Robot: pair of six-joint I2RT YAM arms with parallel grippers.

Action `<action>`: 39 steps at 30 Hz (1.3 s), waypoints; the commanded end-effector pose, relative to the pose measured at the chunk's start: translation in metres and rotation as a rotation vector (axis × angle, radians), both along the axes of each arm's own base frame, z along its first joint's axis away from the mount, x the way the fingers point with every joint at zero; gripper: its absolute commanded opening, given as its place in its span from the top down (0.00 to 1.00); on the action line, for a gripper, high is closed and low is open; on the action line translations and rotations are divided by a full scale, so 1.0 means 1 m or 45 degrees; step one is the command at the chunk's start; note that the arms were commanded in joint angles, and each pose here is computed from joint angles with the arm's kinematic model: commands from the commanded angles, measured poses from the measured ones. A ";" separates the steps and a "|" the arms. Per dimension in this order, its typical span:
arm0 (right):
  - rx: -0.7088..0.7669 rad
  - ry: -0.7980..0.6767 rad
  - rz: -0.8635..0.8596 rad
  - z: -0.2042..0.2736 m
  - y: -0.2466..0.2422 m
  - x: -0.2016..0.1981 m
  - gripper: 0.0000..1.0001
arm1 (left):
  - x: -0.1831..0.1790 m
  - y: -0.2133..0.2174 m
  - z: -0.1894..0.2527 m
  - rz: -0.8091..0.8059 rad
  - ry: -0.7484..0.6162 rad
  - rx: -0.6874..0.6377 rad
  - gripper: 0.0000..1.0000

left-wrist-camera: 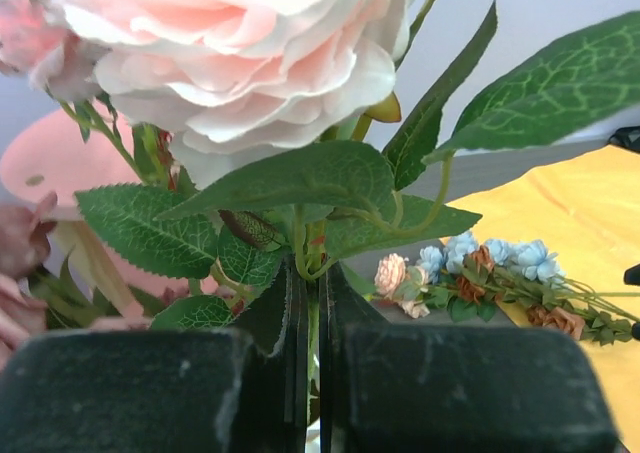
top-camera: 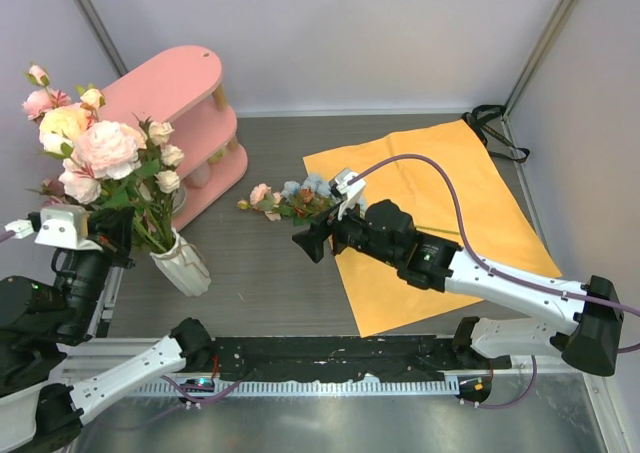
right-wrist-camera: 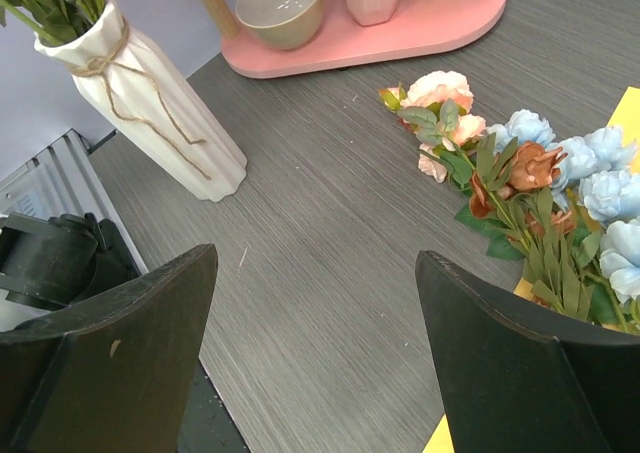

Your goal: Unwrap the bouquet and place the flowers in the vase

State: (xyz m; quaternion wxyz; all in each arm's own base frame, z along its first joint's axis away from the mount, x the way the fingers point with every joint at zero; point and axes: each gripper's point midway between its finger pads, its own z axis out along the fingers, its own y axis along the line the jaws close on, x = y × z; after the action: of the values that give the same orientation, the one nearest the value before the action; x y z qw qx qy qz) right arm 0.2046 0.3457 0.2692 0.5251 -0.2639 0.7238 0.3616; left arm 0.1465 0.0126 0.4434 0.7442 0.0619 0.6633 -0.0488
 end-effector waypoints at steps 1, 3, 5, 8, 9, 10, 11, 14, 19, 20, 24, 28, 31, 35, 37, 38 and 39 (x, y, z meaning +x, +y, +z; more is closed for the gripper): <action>0.070 -0.001 -0.079 0.026 0.001 0.010 0.14 | 0.004 0.002 -0.005 0.051 -0.039 -0.098 1.00; 0.081 0.015 -0.110 0.026 0.001 0.014 0.14 | 0.005 -0.001 -0.014 0.037 -0.037 -0.114 1.00; 0.081 0.029 -0.156 0.022 -0.002 0.018 0.14 | 0.007 -0.005 -0.020 0.030 -0.027 -0.112 1.00; 0.089 0.057 -0.200 0.018 -0.005 0.021 0.14 | 0.012 -0.010 -0.034 0.039 0.008 -0.081 1.00; 0.096 0.073 -0.211 0.017 -0.005 0.021 0.14 | 0.014 -0.009 -0.040 0.071 0.027 -0.070 1.00; 0.099 0.076 -0.222 0.016 -0.006 0.022 0.15 | 0.015 -0.008 -0.042 0.086 0.035 -0.080 1.00; 0.095 0.081 -0.242 0.013 -0.008 0.024 0.15 | 0.016 -0.007 -0.044 0.099 0.041 -0.081 1.00; 0.088 0.109 -0.294 0.008 -0.014 0.026 0.15 | 0.016 -0.010 -0.049 0.093 0.051 -0.115 0.99; 0.107 0.149 -0.364 -0.001 -0.024 0.027 0.15 | 0.013 -0.008 -0.054 0.080 0.059 -0.165 0.81; 0.120 0.160 -0.381 -0.003 -0.026 0.028 0.15 | 0.013 -0.006 -0.055 0.091 0.064 -0.177 0.73; 0.070 0.162 -0.437 -0.014 -0.037 0.030 0.16 | 0.007 0.003 -0.054 0.111 0.075 -0.214 0.30; -0.192 0.056 -0.505 -0.032 -0.061 0.039 0.13 | -0.006 0.009 -0.046 0.065 0.114 -0.316 0.16; -0.466 -0.022 -0.640 -0.049 -0.103 0.059 0.08 | -0.019 0.007 -0.039 -0.025 0.160 -0.428 0.12; -0.698 0.088 -0.638 -0.082 -0.150 0.083 0.12 | -0.041 -0.009 -0.030 -0.238 0.238 -0.526 0.09; -0.775 0.125 -0.594 -0.093 -0.167 0.096 0.18 | -0.049 -0.019 -0.028 -0.325 0.267 -0.565 0.08; -0.839 0.153 -0.555 -0.106 -0.171 0.098 0.21 | -0.052 -0.021 -0.025 -0.363 0.269 -0.576 0.07; -0.880 0.162 -0.525 -0.113 -0.172 0.100 0.22 | -0.056 -0.030 -0.024 -0.419 0.288 -0.575 0.08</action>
State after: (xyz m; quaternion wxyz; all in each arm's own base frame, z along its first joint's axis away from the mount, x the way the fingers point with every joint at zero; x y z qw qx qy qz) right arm 0.2975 0.1892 0.1736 0.4761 -0.1716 0.8620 0.0284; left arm 0.1022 0.0217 0.4277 0.6989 -0.0532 0.6675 -0.2513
